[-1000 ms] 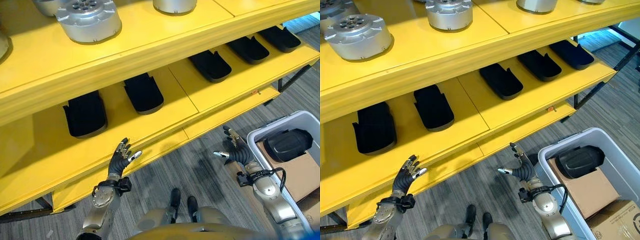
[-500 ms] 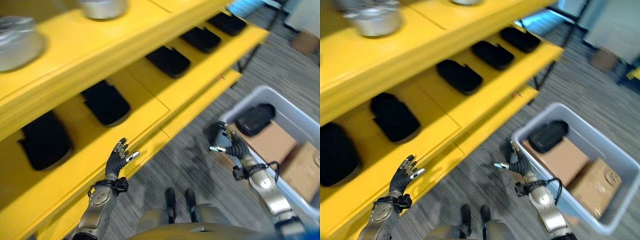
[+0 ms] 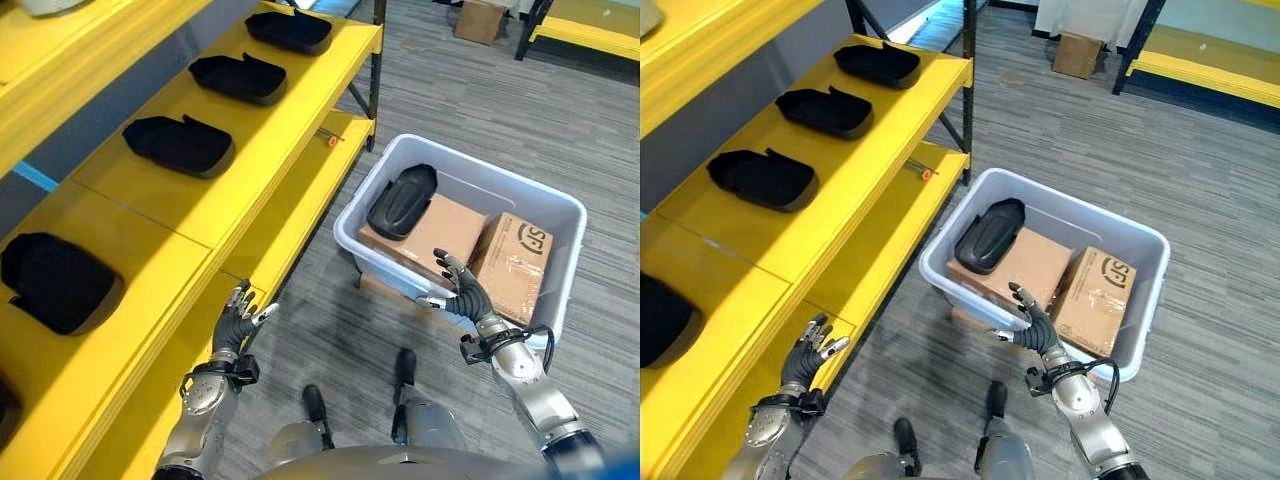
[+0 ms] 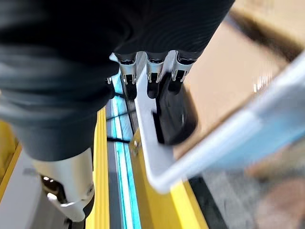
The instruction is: Move parts from the plastic box to the shelf.
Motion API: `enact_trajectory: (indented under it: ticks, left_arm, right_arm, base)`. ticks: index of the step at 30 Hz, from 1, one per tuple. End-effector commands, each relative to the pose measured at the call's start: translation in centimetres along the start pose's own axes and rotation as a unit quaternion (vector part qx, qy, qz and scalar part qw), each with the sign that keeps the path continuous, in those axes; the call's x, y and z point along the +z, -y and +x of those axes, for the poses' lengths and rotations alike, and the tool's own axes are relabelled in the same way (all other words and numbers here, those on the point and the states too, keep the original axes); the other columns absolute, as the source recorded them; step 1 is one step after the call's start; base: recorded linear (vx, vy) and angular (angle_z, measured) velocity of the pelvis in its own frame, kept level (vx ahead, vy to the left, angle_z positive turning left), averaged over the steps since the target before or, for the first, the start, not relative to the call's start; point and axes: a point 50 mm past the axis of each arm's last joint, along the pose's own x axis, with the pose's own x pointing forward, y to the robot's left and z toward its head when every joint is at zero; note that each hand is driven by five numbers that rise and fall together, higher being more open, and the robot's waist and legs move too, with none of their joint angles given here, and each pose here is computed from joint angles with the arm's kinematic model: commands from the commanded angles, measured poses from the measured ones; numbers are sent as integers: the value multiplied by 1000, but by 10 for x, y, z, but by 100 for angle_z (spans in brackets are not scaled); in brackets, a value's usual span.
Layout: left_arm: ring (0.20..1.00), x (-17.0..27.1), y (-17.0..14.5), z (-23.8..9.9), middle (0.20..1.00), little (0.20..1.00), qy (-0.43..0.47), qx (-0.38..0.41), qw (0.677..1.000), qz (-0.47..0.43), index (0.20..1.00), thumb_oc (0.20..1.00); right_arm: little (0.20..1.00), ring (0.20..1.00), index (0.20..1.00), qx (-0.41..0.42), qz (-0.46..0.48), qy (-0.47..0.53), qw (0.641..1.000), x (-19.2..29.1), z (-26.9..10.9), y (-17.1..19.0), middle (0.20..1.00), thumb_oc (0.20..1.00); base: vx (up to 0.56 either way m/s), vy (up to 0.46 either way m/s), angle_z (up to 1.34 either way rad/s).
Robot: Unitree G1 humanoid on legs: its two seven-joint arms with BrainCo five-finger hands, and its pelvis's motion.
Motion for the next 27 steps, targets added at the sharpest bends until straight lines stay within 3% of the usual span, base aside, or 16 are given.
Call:
enact_trajectory:
  ticks: [1,14,22,27]
  left_arm:
    - [1000,29,7,14,1000,1000,59,-23,998,18,1000,1000]
    - [1000,28,11,11,1000,1000,53,-40,997,26,1000,1000]
    - [1000,28,4,10,1000,1000,58,-24,997,35,1000,1000]
    - [1000,30,7,10,1000,1000,63,-48,996,42,1000,1000]
  right_arm:
    - [1000,1000,1000,-26,0,64,998,25,6,11,1000,1000]
    - [1000,1000,1000,-40,-6,59,997,22,-3,24,1000,1000]
    - [1000,1000,1000,-49,-12,56,997,19,1,26,1000,1000]
    - [1000,1000,1000,-5,-32,54,998,20,2,14,1000,1000]
  base:
    - [205,-290,15]
    - [117,-162,3]
    - [163,203,-48]
    - [191,434,-81]
